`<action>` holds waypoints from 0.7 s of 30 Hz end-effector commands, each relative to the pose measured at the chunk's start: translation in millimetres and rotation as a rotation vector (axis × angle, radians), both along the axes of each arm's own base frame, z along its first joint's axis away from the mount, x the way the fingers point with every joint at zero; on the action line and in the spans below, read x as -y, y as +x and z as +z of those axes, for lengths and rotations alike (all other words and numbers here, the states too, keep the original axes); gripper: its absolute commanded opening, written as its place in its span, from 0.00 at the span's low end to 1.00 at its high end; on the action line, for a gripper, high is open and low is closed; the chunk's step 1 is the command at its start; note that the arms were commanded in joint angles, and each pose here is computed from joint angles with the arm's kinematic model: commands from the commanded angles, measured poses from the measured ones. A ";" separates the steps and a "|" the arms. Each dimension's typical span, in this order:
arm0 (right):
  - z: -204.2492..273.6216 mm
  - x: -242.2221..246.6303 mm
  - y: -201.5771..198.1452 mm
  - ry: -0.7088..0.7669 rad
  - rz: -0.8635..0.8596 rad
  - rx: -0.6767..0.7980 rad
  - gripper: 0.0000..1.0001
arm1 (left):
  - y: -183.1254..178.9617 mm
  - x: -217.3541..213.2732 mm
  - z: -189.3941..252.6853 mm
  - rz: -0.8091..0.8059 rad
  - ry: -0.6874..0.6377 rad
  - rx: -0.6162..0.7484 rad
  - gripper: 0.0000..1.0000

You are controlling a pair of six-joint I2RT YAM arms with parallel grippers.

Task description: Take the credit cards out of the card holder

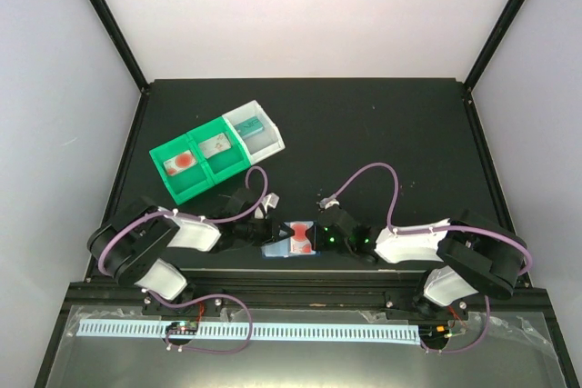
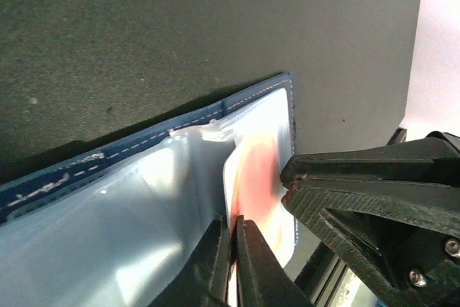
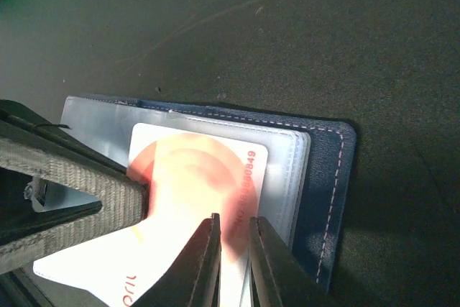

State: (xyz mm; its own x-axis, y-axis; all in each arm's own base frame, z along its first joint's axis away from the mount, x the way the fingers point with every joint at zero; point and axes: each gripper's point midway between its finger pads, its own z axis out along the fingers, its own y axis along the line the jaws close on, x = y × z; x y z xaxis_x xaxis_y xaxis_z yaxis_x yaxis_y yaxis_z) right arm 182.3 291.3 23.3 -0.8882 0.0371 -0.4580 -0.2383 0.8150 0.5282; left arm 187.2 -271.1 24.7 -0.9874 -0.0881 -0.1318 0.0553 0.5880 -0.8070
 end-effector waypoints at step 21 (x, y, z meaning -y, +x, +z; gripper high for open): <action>-20.0 29.2 -1.5 -0.122 -0.049 -0.005 0.15 | 10.9 -36.1 28.2 0.066 0.117 0.110 0.02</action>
